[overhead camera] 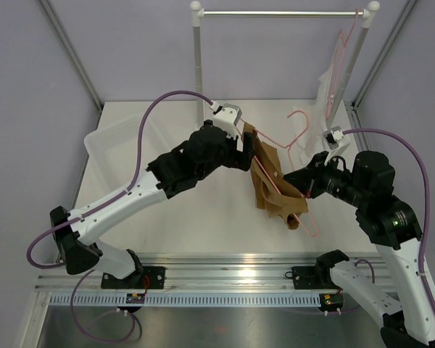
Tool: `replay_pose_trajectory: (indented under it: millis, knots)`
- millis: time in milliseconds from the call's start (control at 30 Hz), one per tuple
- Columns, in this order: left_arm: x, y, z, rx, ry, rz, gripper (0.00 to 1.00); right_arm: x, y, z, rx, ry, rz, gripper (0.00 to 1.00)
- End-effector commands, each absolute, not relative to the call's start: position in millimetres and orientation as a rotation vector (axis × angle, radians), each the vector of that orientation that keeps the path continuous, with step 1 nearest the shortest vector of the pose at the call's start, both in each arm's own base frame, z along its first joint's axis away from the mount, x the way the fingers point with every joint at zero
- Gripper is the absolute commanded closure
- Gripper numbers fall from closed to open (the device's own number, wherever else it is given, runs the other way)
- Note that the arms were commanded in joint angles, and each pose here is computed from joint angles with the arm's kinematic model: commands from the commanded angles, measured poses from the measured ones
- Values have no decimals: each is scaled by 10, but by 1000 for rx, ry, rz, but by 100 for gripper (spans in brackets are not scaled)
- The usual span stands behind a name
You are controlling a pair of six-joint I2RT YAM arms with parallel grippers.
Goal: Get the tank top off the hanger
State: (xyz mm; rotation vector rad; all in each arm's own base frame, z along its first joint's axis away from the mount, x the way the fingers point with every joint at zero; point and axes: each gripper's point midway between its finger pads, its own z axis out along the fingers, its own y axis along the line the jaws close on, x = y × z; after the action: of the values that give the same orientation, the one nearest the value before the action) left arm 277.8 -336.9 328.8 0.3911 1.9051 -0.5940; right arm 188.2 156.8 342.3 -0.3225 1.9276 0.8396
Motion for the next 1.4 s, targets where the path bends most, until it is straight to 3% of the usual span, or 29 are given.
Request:
replay_pose_trajectory:
  millis: [0,67,100,300,533,833,967,1067,1200,1367]
  knots:
    - [2912,-3437,3636,352,1782,-607,13,1665,1651,3627,-362,1856,947,100]
    - [2934,-3491,3595,366,1778,-609,16,1636,1659,3630,-368,1854,961,100]
    - [2959,-3496,3580,358,1780,-600,26,1635,1647,3625,-364,1854,953,100]
    - [3058,-3478,3487,328,1788,-564,50,1584,1650,3569,-374,1874,965,100]
    - [3255,-3181,3514,196,1792,-476,100,1528,1653,3389,-416,1927,963,100]
    - [3560,-1957,3322,-225,1851,-263,100,1227,1677,3335,-584,1925,1011,100]
    - [3421,-1746,3278,-253,1867,-310,100,1055,1707,3571,-639,1777,1063,100]
    - [3217,-1878,3196,-175,1899,-442,100,999,1772,3805,-663,1595,1116,100]
    - [2700,-2354,3332,73,1855,-822,100,1202,1824,4007,-528,1411,1173,100]
    - [2067,-2828,3193,371,1844,-955,100,1691,1748,4439,-311,1207,1131,100]
